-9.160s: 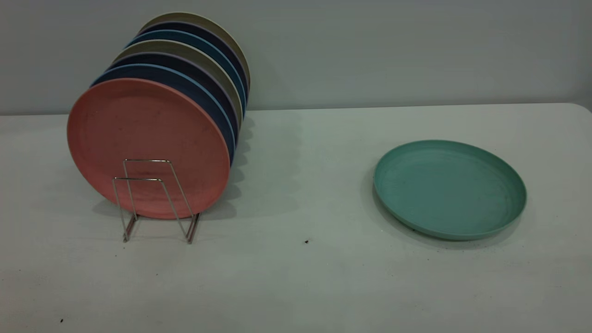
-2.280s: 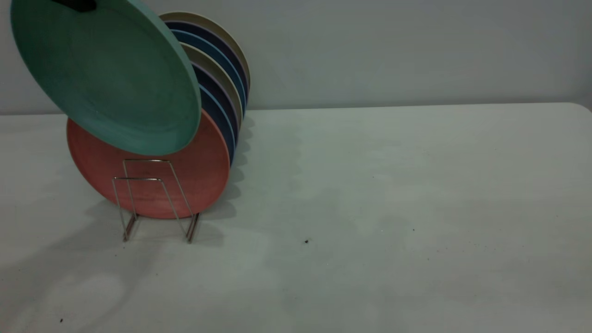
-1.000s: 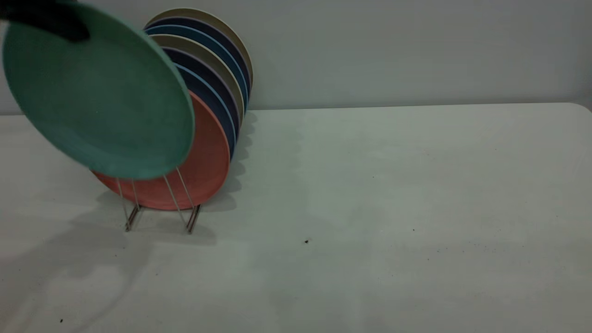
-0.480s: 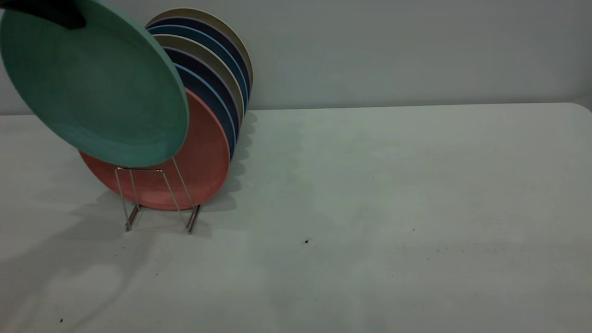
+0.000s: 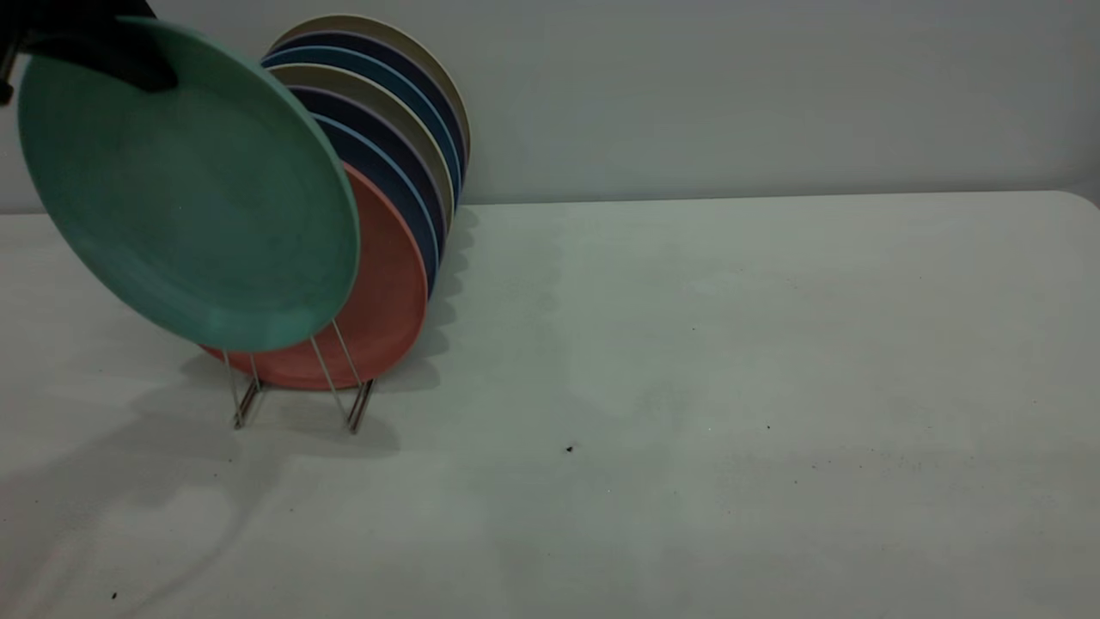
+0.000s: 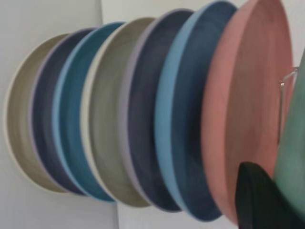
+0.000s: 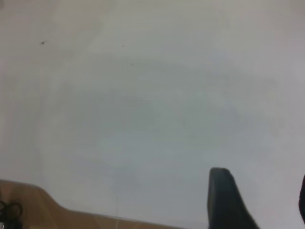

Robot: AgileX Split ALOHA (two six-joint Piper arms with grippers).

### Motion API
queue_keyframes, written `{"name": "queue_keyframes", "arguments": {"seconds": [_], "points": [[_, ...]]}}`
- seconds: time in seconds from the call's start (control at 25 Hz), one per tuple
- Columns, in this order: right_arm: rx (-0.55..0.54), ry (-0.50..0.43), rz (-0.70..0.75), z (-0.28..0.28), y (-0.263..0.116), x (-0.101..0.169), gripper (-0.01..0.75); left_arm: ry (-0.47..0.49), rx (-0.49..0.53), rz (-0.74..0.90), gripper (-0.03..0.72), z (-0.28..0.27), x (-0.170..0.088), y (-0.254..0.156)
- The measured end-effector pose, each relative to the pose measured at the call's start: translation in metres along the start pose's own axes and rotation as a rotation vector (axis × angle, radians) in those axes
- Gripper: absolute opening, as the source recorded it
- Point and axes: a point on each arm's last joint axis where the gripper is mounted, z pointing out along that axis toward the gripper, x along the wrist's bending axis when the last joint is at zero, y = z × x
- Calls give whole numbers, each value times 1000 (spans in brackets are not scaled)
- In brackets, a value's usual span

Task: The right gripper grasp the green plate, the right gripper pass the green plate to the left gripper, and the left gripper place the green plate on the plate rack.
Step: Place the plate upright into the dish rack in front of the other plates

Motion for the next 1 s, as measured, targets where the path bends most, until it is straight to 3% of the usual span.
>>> {"name": "queue_keyframes", "arguments": {"seconds": [0.48, 1.0], "points": [[1, -4, 10, 0, 0, 0, 388, 109, 4, 59, 89, -22, 9, 7], [3, -8, 15, 0, 0, -1, 388, 45, 10, 45, 91, 10, 4, -4]]}}
